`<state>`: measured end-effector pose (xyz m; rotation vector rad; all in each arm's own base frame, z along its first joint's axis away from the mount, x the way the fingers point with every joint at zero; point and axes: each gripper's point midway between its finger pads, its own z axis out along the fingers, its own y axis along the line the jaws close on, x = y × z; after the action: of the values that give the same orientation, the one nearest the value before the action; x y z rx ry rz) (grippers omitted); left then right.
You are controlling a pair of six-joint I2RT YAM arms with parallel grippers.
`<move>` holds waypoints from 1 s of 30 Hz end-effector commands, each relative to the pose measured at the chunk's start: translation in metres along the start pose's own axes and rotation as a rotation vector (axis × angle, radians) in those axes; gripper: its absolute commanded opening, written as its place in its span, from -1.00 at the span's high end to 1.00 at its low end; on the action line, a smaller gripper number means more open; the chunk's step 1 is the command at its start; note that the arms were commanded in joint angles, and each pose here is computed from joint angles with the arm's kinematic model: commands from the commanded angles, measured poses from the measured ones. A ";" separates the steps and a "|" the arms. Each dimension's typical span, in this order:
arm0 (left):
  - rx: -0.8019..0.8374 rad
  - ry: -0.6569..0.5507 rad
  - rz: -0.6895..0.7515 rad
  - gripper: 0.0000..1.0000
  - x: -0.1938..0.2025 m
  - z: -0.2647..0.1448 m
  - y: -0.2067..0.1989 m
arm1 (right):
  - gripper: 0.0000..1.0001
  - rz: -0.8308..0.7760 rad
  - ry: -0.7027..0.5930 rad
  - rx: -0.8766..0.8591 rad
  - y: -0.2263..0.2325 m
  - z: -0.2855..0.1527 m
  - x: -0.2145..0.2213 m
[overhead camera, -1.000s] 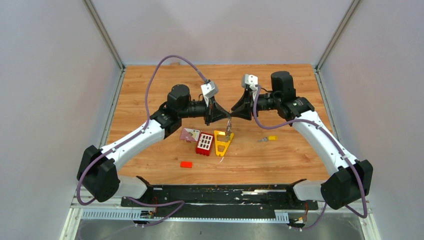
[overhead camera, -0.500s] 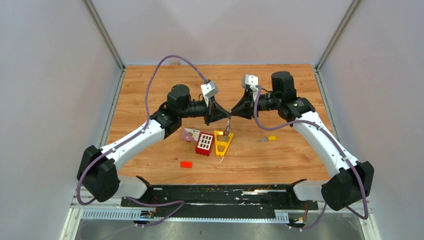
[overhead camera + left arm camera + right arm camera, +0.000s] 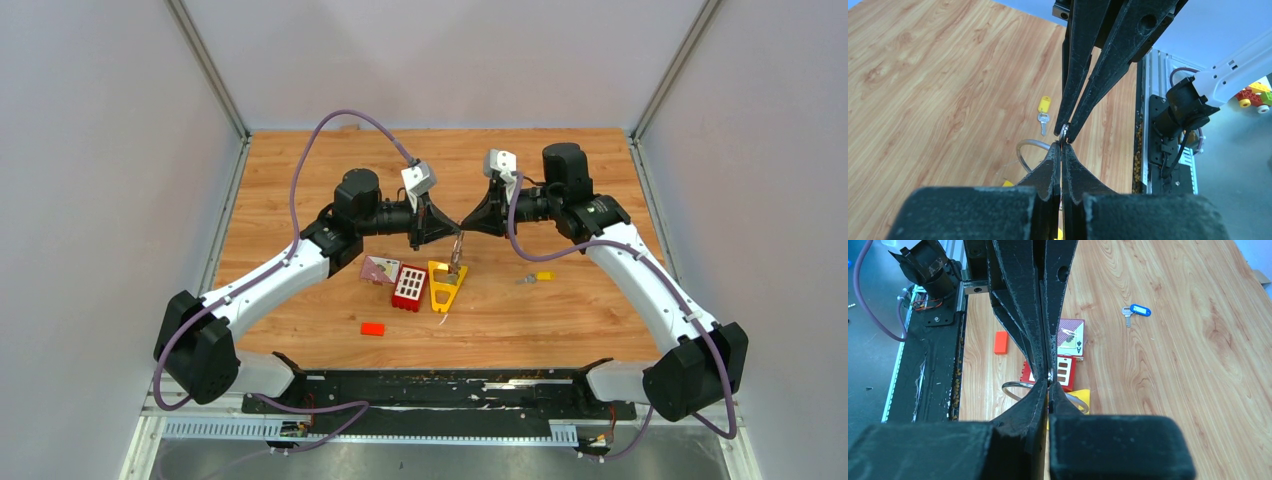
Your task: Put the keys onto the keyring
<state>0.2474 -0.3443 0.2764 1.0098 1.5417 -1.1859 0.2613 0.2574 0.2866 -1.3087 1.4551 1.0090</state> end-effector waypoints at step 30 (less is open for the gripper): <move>0.116 -0.005 0.358 0.47 -0.040 -0.008 -0.021 | 1.00 -0.116 -0.027 -0.032 0.012 -0.005 -0.007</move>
<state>0.2425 -0.3423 0.2857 1.2637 1.3533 -1.0477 0.2556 0.2532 0.2786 -1.3560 1.4328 0.9766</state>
